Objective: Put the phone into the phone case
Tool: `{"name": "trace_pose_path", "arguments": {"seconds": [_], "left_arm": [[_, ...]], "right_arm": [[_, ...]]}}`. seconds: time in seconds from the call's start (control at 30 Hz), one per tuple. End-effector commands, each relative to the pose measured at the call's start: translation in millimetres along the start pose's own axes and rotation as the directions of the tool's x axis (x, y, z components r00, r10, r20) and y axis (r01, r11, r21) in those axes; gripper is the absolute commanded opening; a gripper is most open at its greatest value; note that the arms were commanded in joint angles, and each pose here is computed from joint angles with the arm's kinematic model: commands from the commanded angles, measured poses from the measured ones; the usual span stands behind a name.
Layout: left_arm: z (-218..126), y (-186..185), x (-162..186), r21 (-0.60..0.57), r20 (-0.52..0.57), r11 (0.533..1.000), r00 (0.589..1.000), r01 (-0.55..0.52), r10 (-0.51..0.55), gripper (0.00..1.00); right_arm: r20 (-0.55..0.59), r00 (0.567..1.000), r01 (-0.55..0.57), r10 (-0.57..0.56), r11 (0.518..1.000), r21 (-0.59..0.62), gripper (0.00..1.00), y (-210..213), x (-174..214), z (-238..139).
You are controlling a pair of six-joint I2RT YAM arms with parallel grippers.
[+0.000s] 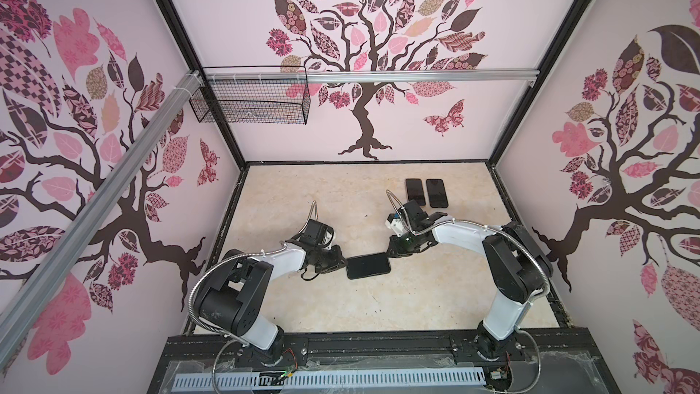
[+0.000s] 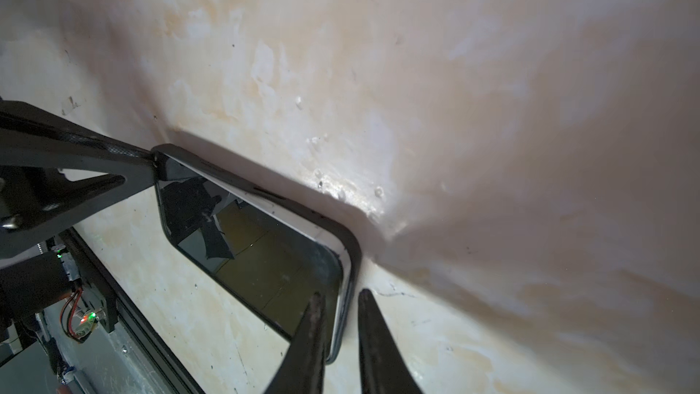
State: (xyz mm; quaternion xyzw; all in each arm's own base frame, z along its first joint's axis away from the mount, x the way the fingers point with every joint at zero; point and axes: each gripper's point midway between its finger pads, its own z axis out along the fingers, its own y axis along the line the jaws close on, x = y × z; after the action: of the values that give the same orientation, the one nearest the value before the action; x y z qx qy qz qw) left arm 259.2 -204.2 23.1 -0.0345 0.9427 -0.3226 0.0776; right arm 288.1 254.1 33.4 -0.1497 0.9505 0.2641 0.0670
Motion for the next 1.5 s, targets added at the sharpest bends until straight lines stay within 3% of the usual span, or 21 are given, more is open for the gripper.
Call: {"name": "trace_pose_path", "arguments": {"seconds": [0.0,0.73,1.47], "left_arm": [[0,-7,-12,0.015,0.027,1.0,0.999,-0.027,0.026,0.14],[12,-10,-6,0.033,-0.002,0.999,0.999,-0.042,0.042,0.09],[19,-11,0,0.032,-0.02,0.999,0.999,-0.043,0.044,0.07]], "right_arm": [[-0.005,1.0,0.01,-0.01,1.0,-0.006,0.19,-2,-4,6],[-0.104,0.994,-0.018,0.015,0.999,-0.032,0.16,-11,15,32],[-0.186,0.982,0.035,-0.011,0.991,0.128,0.12,-23,33,67]]}}
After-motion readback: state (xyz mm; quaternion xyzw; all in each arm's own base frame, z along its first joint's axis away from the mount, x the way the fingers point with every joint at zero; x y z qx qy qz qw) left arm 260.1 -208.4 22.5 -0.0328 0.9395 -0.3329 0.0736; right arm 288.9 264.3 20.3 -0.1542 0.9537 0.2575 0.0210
